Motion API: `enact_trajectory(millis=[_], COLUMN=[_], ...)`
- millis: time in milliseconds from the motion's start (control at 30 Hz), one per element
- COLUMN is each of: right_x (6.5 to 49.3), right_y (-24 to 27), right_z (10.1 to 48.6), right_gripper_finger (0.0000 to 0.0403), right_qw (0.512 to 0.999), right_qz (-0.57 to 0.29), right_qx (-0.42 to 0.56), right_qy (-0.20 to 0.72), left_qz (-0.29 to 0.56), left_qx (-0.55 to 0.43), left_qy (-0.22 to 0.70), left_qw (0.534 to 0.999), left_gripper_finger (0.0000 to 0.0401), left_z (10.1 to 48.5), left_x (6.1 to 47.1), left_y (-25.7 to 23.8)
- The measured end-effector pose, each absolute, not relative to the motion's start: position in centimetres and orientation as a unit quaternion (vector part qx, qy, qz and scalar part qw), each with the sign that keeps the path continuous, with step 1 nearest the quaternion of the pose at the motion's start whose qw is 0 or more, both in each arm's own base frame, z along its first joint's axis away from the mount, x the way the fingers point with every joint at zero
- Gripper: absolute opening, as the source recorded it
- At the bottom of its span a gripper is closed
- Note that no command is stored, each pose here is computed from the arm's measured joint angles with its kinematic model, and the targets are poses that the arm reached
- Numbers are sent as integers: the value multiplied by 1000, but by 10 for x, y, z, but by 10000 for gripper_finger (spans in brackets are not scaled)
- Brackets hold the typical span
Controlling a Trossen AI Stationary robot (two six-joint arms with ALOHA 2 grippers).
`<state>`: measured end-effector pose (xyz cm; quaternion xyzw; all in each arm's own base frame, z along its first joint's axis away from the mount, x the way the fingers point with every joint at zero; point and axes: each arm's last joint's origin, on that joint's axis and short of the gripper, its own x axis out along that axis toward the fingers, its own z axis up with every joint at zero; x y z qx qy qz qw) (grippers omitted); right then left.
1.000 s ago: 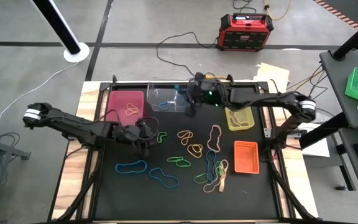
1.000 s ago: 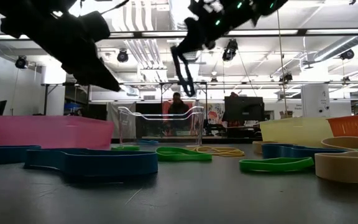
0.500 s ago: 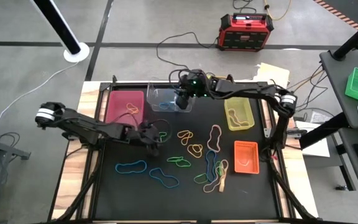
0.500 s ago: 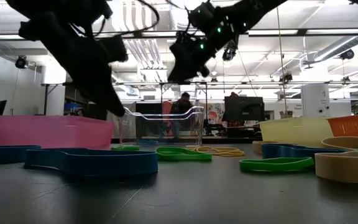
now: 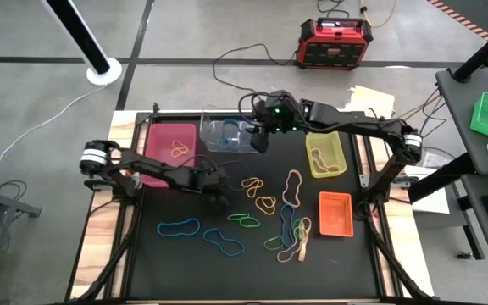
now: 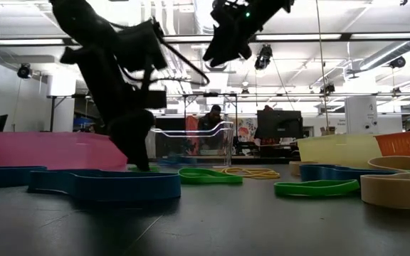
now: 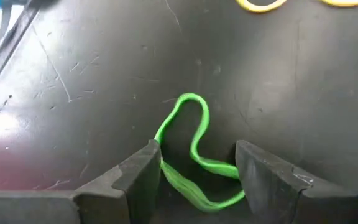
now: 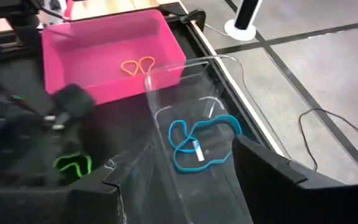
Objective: Sort rubber bands into baskets
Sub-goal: Put the green rubber band into the orange bin
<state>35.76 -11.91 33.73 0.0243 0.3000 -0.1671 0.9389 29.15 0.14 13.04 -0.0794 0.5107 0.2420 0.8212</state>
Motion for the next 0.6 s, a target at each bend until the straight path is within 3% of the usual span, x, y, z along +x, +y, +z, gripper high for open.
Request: enact_trajectory(millis=[200, 300, 433, 600], right_x=[356, 358, 359, 358], right_y=[-96, -86, -76, -62], right_z=[347, 347, 347, 339], right_gripper_finger=[206, 206, 206, 206], right_qw=[945, 947, 948, 939], right_qz=[-139, -127, -113, -94], right_qx=[15, 10, 6, 4], right_qy=[294, 294, 297, 330], left_qz=[245, 236, 227, 208], left_qx=[-91, -98, -98, -70], left_qy=[529, 531, 531, 526], left_qw=[808, 808, 810, 822], left_gripper_finger=[176, 128, 23, 2], left_z=[121, 120, 122, 133], left_x=[296, 296, 296, 292], left_y=[11, 11, 10, 4])
